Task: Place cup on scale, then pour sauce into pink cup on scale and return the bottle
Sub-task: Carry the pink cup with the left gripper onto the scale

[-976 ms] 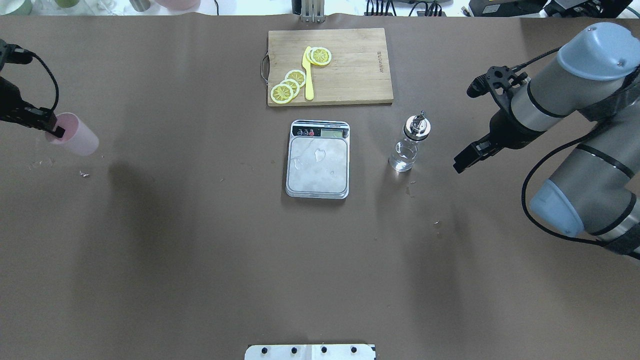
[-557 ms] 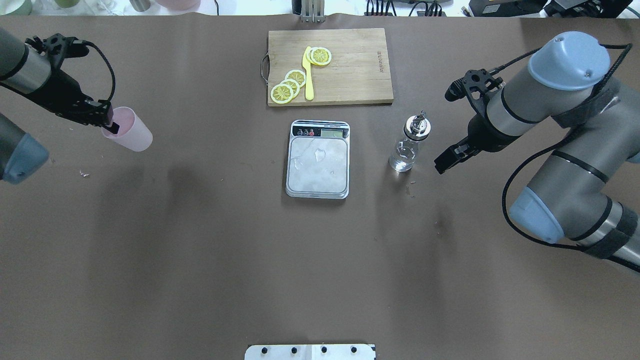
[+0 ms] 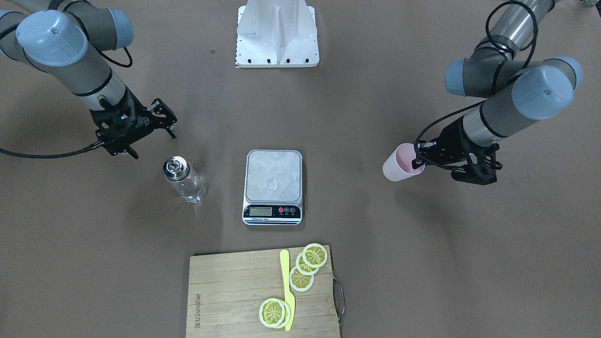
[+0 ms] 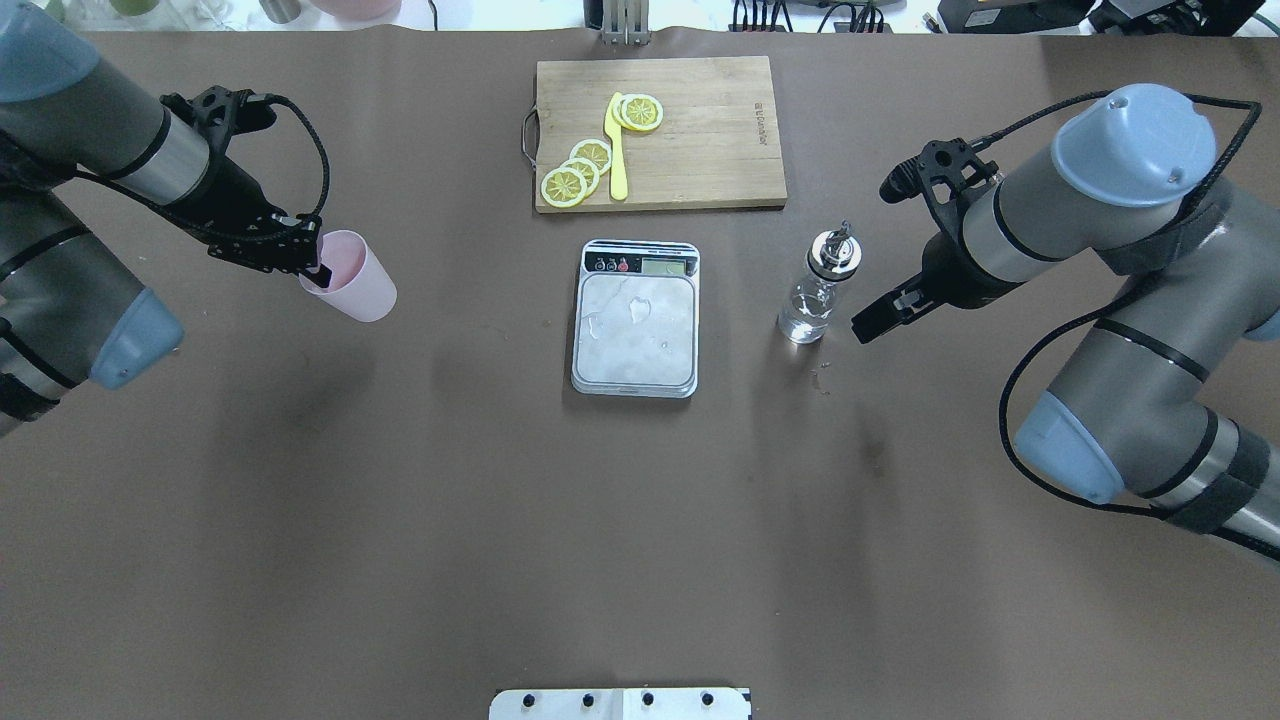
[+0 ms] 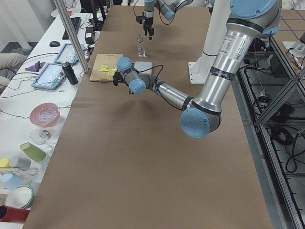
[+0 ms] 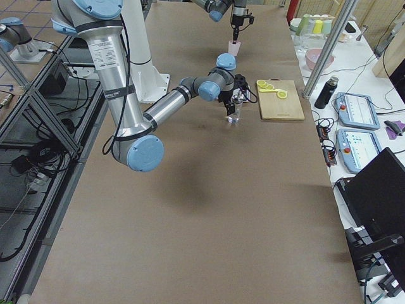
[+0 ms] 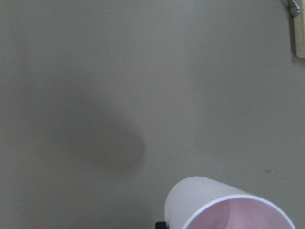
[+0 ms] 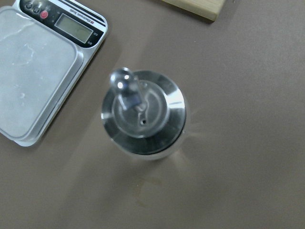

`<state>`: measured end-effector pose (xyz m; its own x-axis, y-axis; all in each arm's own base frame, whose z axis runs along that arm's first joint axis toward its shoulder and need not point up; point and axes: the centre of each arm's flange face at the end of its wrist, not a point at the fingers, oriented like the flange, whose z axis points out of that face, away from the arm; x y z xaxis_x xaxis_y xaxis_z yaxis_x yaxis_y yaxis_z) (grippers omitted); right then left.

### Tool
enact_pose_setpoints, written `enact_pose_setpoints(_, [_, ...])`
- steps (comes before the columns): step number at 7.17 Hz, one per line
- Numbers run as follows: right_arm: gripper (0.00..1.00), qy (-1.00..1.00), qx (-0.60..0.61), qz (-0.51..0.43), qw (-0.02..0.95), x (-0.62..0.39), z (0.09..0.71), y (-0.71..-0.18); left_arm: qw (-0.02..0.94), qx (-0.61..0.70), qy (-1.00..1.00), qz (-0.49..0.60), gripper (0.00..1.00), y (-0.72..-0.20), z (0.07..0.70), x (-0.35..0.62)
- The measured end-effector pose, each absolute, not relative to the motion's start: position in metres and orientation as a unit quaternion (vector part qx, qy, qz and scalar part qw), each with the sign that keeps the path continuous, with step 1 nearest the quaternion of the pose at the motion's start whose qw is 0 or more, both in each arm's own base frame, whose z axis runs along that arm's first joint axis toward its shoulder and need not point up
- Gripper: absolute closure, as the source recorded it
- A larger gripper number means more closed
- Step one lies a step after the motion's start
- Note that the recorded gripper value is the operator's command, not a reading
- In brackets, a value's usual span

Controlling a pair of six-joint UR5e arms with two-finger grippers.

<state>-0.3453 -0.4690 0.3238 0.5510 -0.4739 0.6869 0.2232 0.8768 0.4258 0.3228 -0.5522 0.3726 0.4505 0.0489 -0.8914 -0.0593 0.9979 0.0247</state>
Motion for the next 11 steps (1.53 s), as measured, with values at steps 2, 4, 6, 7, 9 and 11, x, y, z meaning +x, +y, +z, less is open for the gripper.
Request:
enact_pose_setpoints(2, [0.0,-0.444,0.143,-0.178,0.867,-0.351,0.316,-0.463,0.851,-0.008,0.524,0.03,1.0,-0.551,0.362,0.332])
enact_pose_setpoints(4, [0.0,-0.455,0.157,-0.172,0.86,-0.353,0.315,-0.462,0.852,-0.012,0.524,0.017,1.0,-0.551,0.331,0.354])
enact_pose_setpoints(6, [0.0,-0.445,0.184,-0.169,0.86,-0.359,0.323,-0.459,0.852,-0.025,0.524,0.002,1.0,-0.541,0.289,0.387])
enact_pose_setpoints(7, [0.0,-0.439,0.198,-0.168,0.86,-0.365,0.327,-0.458,0.853,-0.029,0.521,-0.006,1.0,-0.537,0.267,0.4])
enact_pose_setpoints(9, [0.0,-0.428,0.221,-0.162,0.862,-0.37,0.333,-0.46,0.857,-0.033,0.515,-0.012,1.0,-0.525,0.235,0.418])
enact_pose_setpoints(11, [0.0,-0.425,0.248,-0.156,0.856,-0.372,0.332,-0.462,0.857,-0.033,0.514,-0.018,1.0,-0.514,0.215,0.436])
